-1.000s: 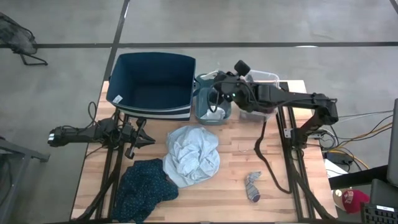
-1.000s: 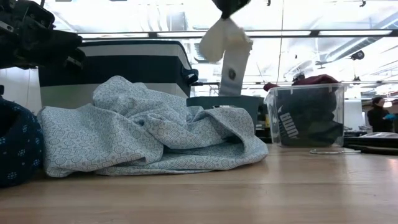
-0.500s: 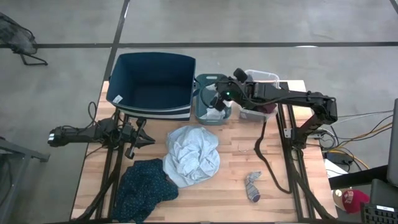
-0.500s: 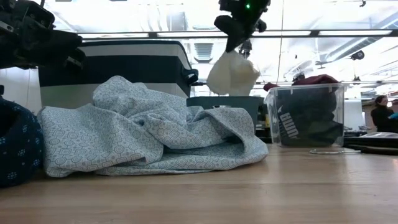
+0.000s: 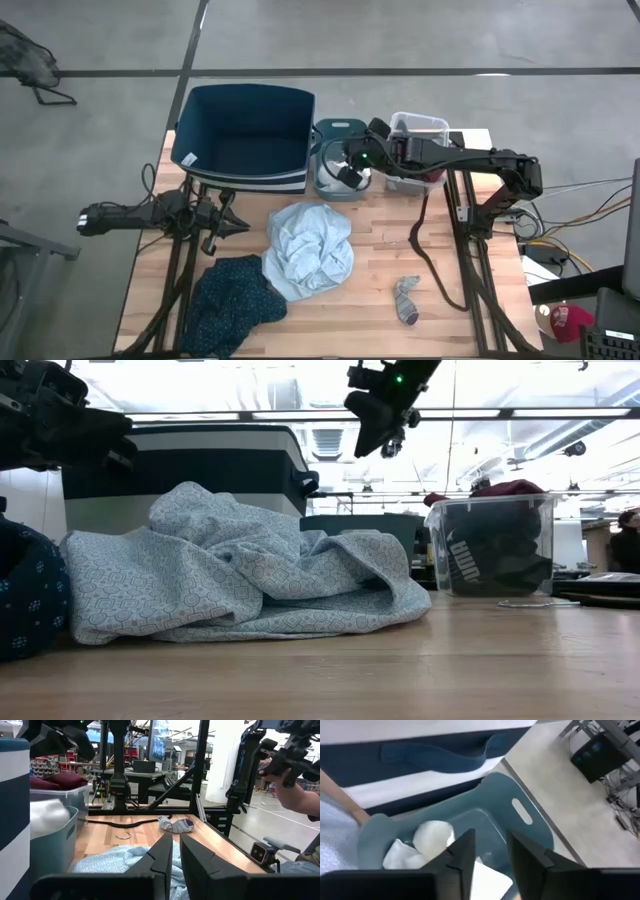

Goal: Pick & Place Cloths
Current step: Put the gray sock into the light blue bin, then put the light blue polo shirt into the blue bin

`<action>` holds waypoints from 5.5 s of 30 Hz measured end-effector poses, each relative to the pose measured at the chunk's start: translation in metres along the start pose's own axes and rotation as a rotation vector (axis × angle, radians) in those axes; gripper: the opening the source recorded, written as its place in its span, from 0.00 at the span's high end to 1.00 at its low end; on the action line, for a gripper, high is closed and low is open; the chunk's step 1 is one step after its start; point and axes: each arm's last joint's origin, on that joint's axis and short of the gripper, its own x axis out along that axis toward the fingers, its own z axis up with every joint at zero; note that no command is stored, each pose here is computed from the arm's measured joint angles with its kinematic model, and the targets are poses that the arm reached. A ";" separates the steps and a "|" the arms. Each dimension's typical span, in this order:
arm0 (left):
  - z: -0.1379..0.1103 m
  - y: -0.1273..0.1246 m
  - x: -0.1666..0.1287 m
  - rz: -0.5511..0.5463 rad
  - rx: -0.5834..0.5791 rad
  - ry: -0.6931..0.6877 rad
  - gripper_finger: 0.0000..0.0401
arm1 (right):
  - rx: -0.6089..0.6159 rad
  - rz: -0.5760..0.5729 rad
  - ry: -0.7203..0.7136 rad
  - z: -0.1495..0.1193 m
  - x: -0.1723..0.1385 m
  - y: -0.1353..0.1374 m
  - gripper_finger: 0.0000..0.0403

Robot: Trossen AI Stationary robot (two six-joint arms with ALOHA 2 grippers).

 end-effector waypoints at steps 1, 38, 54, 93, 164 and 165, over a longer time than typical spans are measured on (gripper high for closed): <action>0.000 0.000 0.000 0.000 0.000 0.000 0.90 | 0.003 0.002 -0.005 0.001 0.000 0.000 0.69; 0.000 0.000 0.000 0.000 0.000 0.000 0.90 | -0.233 0.606 0.512 -0.134 -0.133 0.154 0.46; 0.000 0.000 0.000 0.000 0.000 0.000 0.90 | -0.118 0.420 0.675 -0.228 -0.135 0.164 0.45; 0.000 0.000 0.000 0.000 0.000 -0.001 0.90 | -0.361 0.399 0.155 -0.155 -0.138 0.168 0.97; 0.030 0.001 -0.005 0.072 -0.280 -0.344 0.90 | 0.000 0.165 -0.029 -0.022 0.010 0.020 0.61; 0.031 0.001 -0.005 0.063 -0.321 -0.350 0.90 | -0.006 0.184 -0.038 -0.021 0.006 0.022 0.66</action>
